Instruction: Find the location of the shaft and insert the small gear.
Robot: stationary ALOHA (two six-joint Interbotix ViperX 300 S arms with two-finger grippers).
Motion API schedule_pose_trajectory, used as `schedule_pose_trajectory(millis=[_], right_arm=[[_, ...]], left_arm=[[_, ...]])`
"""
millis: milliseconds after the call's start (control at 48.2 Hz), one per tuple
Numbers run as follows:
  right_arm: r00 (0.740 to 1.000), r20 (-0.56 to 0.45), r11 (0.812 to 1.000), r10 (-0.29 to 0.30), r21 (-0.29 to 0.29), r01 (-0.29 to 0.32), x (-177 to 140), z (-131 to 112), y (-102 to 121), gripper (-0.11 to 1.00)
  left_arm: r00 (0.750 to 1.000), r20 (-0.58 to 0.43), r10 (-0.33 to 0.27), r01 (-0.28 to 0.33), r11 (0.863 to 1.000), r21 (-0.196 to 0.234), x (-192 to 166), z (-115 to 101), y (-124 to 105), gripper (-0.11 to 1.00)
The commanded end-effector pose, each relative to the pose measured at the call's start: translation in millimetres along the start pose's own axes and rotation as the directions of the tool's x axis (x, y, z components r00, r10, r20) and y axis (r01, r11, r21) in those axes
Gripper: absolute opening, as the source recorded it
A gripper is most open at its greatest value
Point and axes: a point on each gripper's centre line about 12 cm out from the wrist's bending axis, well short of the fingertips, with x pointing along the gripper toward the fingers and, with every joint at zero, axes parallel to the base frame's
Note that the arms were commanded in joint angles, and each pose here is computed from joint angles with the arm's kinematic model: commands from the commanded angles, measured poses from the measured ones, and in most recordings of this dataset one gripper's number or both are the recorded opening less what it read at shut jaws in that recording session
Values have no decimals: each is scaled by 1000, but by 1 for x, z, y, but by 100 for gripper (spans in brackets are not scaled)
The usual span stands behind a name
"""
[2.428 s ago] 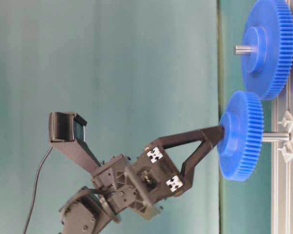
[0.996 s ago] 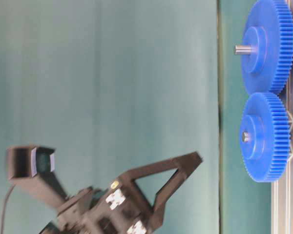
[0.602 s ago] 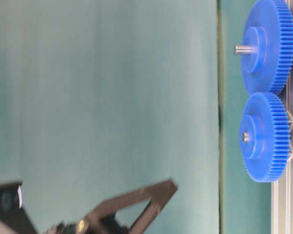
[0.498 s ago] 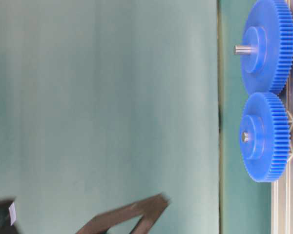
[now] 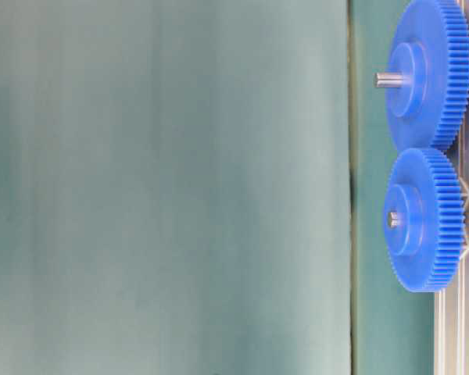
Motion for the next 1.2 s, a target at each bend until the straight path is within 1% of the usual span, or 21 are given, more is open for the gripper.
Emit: schedule_pose_trajectory(millis=[0,104,208,311,498,892,1017,1183], right_arm=[[1000,15,1000,2,9,-2,0,5,1,11],[1000,14,1000,1,10,-1,0,5,0,11],[1000,12,1000,0,10,0,1,3,0,11],[1000,17,1000,1,10,-1,1,3,0,11],[1000,20,1000,1,10,-1,1,3,0,11],[1000,20,1000,1,10,-1,1,1,0,11],[999,43,1000,2,10,-2,1,3,0,11],[998,61,1000,3,10,-4,2,2,-1,11]], left_arm=[[999,33,-6,5,1000,7,-6,6,-1,0],[999,44,-7,7,1000,7,-10,6,-1,0],[995,93,-25,24,1000,13,-14,5,-5,0],[993,117,-29,28,1000,12,-17,-1,-4,0],[992,122,-34,33,999,14,-21,-6,-5,0],[989,144,-37,35,999,15,-29,-7,-4,0],[986,160,-38,36,999,16,-33,-6,-4,0],[987,159,-38,36,999,15,-36,-11,-4,0]])
